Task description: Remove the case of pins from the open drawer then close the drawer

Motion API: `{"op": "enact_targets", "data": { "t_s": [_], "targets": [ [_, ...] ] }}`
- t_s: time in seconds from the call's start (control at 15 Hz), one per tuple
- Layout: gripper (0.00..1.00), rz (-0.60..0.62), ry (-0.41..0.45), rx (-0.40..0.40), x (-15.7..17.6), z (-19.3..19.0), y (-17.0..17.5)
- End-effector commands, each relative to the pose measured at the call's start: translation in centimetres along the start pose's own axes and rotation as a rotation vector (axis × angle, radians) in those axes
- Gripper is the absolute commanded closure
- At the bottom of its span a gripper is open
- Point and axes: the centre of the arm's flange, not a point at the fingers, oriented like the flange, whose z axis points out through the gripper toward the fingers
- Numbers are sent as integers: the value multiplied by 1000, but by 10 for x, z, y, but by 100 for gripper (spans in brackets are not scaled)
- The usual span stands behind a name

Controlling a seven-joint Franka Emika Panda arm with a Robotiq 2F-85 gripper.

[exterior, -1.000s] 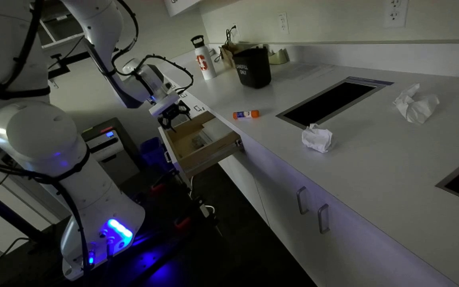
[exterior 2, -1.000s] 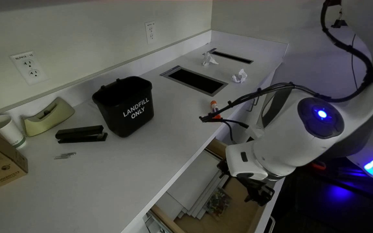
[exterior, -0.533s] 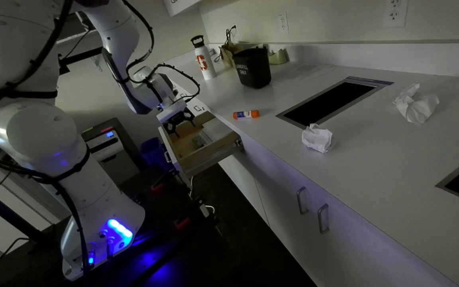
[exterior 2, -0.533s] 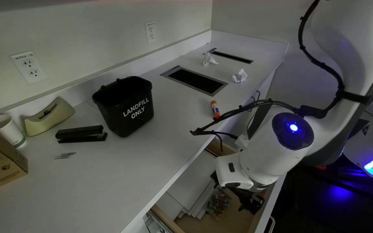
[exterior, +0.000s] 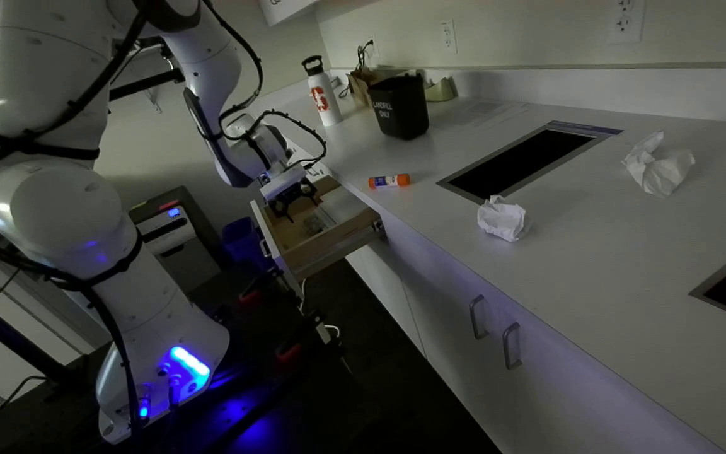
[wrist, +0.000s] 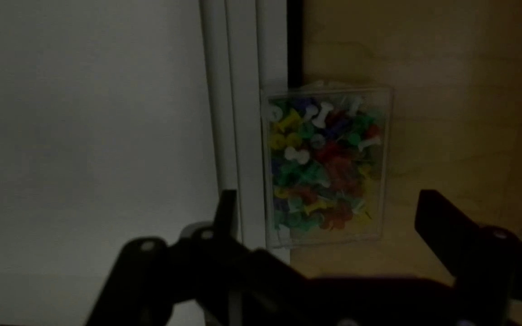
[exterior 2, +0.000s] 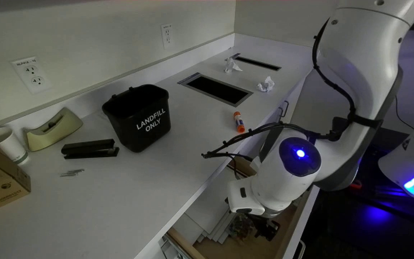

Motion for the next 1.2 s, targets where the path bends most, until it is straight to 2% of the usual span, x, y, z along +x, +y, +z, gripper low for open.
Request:
{"op": "enact_targets", "data": {
  "t_s": [0.0,1.13],
  "targets": [
    [0,-21,2,20,9,13,4],
    [0,-18,-58,17,5,37,7]
  ]
}}
